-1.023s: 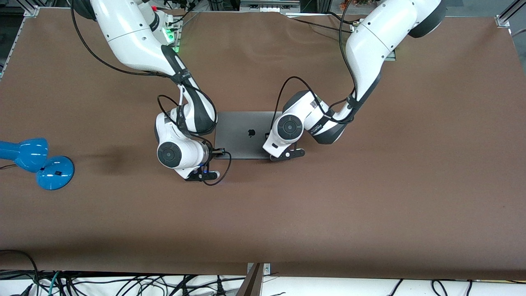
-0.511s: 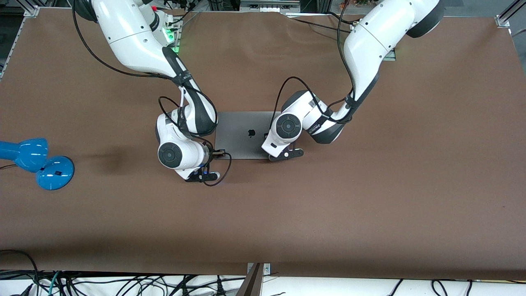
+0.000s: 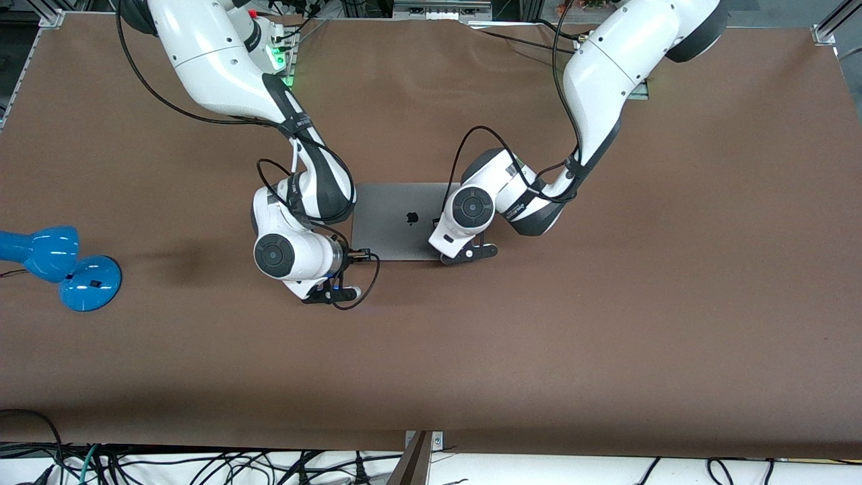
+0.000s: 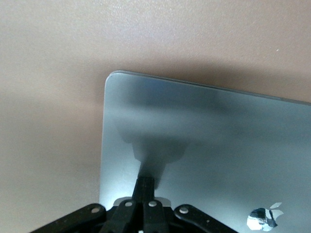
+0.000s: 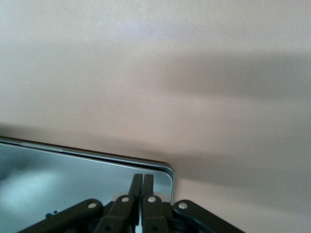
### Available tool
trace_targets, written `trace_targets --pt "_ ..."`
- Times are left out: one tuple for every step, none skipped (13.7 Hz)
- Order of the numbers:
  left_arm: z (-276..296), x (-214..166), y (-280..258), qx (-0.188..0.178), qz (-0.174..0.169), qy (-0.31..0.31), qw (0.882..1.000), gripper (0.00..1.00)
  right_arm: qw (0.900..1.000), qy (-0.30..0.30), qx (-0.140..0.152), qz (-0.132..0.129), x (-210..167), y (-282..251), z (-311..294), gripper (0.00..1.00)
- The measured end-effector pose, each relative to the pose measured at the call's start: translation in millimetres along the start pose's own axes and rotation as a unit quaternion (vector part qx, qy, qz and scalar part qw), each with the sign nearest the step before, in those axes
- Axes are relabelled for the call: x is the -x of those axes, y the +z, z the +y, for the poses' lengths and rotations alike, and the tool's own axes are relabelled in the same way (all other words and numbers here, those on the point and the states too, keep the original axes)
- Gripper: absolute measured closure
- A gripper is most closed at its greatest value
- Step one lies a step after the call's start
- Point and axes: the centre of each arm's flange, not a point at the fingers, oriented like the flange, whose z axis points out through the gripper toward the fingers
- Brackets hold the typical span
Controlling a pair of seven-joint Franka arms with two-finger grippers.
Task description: Close laptop with both arms from behind
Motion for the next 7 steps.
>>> trace_targets --pt "0 -2 -3 0.002 0.002 -0.001 1.000 0.99 1.000 0.002 -0.003 0.004 -3 -8 2 0.80" --pt "0 -5 -9 0.006 0.006 -0.003 1.000 0.94 1.000 0.004 -0.005 0.007 -7 -16 6 0.72" --pt "-1 -7 -16 0.009 0.010 -0.004 1.000 0.85 1.000 0.008 -0.005 0.007 -10 -25 13 0.61" --pt "-2 -9 -25 0.009 0.012 -0.005 1.000 0.76 1.000 0.010 0.002 0.008 -14 -36 21 0.52" --pt "-4 -9 -36 0.005 0.012 -0.006 1.000 0.65 1.000 0.009 0.016 0.012 -16 -52 30 0.40" --pt "-7 -8 -48 0.001 0.013 -0.004 1.000 0.56 0.999 0.006 0.033 0.018 -17 -71 37 0.31" --pt "-11 -6 -63 -0.005 0.014 0.001 1.000 0.48 0.998 0.002 0.051 0.026 -15 -94 42 0.22"
